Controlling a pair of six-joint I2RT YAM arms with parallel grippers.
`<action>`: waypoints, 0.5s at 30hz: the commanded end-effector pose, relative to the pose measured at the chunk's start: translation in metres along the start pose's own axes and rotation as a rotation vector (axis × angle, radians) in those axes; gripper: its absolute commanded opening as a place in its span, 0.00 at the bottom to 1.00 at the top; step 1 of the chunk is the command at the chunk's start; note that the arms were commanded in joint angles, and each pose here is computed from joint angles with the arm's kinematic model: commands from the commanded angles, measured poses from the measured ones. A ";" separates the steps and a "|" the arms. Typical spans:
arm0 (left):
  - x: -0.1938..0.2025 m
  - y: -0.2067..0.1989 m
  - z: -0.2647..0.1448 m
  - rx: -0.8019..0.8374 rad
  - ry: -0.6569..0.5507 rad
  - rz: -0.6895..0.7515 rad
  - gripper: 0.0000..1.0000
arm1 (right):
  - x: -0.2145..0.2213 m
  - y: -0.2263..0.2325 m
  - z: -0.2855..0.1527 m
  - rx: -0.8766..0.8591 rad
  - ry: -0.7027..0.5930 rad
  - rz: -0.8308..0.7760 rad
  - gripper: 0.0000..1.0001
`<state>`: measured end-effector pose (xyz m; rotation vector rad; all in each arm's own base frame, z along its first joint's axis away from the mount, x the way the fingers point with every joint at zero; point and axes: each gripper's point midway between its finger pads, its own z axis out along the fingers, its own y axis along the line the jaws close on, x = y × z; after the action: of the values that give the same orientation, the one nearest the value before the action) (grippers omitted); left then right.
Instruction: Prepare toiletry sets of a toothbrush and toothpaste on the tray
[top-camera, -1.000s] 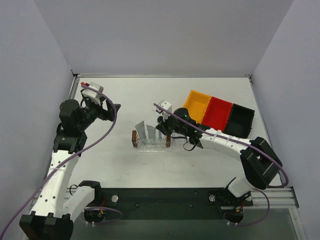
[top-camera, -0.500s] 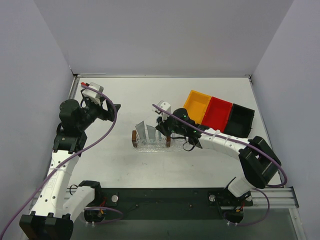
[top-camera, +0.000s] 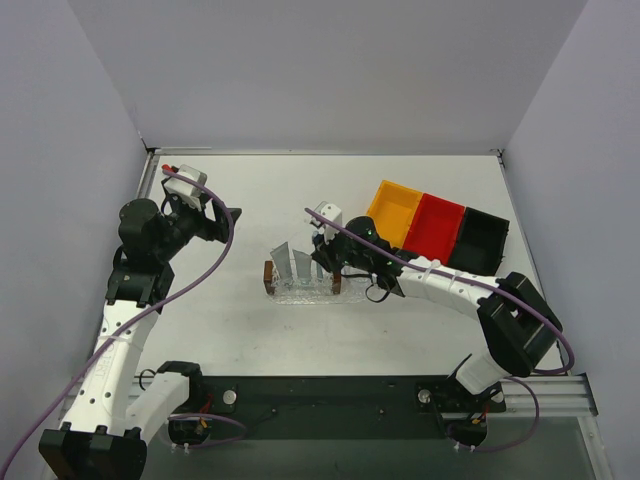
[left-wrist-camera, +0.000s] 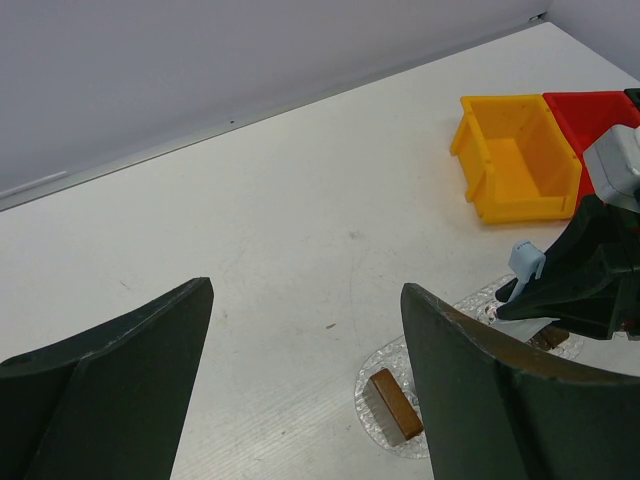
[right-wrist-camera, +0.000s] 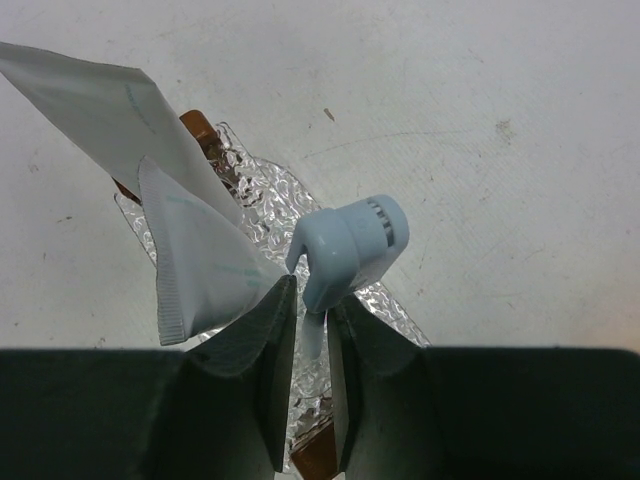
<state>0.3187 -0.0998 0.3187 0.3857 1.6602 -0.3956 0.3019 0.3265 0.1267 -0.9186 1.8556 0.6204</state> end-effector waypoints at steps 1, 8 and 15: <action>-0.015 -0.001 -0.001 0.013 -0.057 0.022 0.86 | -0.011 0.001 0.001 0.003 -0.031 -0.003 0.16; -0.015 -0.001 -0.001 0.014 -0.057 0.022 0.86 | -0.012 0.000 0.000 0.011 -0.030 -0.005 0.20; -0.016 -0.002 0.000 0.017 -0.058 0.021 0.86 | -0.014 -0.003 -0.003 0.027 -0.033 -0.011 0.26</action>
<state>0.3187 -0.0999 0.3188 0.3863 1.6597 -0.3962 0.3028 0.3232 0.1237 -0.9127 1.8724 0.5998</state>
